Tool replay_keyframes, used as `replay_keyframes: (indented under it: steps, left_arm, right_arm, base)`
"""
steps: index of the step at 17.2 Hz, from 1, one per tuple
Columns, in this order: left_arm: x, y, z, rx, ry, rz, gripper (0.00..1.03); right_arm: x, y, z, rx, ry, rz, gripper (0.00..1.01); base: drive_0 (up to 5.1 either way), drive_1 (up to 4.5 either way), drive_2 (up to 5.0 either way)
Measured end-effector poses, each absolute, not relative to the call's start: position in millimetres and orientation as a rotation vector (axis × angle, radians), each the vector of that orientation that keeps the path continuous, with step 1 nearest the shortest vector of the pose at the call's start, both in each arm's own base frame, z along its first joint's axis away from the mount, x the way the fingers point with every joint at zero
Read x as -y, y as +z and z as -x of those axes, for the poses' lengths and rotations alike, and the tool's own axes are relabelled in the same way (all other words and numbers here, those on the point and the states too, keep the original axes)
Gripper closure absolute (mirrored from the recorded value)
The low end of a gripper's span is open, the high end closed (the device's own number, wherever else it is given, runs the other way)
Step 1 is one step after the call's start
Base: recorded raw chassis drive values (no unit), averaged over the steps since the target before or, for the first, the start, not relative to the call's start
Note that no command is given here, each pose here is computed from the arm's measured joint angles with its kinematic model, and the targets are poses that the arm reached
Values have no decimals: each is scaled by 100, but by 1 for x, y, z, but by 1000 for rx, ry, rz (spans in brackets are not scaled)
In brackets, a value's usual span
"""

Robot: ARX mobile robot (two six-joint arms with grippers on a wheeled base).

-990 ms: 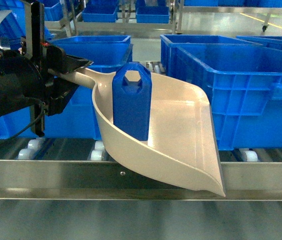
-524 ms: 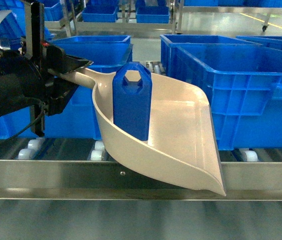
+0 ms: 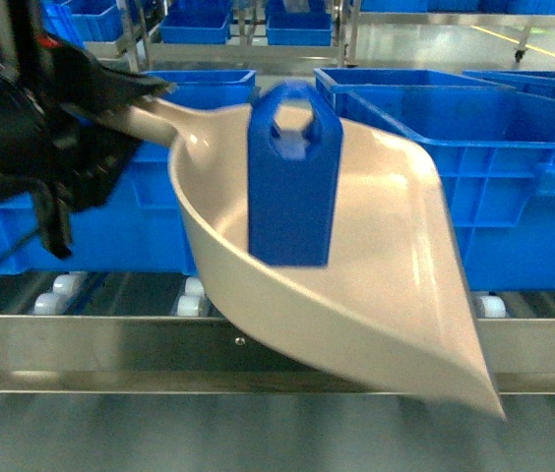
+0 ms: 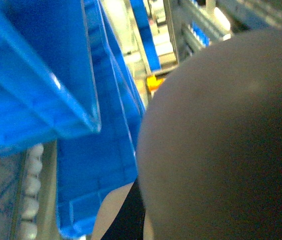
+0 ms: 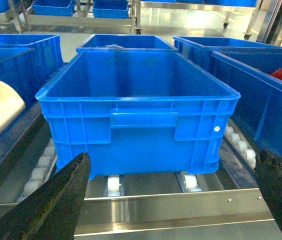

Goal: Place part in tray to right shelf

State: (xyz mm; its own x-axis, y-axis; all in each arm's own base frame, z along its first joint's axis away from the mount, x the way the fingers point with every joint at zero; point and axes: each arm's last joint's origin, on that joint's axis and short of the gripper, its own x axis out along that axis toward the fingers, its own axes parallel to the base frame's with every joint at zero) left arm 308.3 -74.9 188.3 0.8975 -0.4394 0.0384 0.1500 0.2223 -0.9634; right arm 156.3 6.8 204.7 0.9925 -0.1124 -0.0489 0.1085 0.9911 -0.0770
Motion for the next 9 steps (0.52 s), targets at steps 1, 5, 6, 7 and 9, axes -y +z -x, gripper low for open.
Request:
replay_keyframes:
  steps: [1,5,6,7,9]
  left_arm:
    - [66,201,-310,-215,-384,1289,88]
    - [46,220,-324,-132,-268,1244,88]
    - [38,228,-330,-77,-238,1235,88]
    - [27,241,-338,3,-217,1232,88]
    - [11,268,-351,143,-155,1219,88]
  right_arm:
    - [-7,205,-156,-52,-110,74,3]
    - [-7,205,-156,-52,-110,74,3]
    - [-7,205,-156,-53,-110,74,3]
    - [-7,205,-156,-52,-111,74,3]
    - [-7,205,-156,-53,-110,74,3]
  base:
    - [0,0,0]
    - [0,0,0]
    - [0,0,0]
    - [0,0,0]
    - [0,0,0]
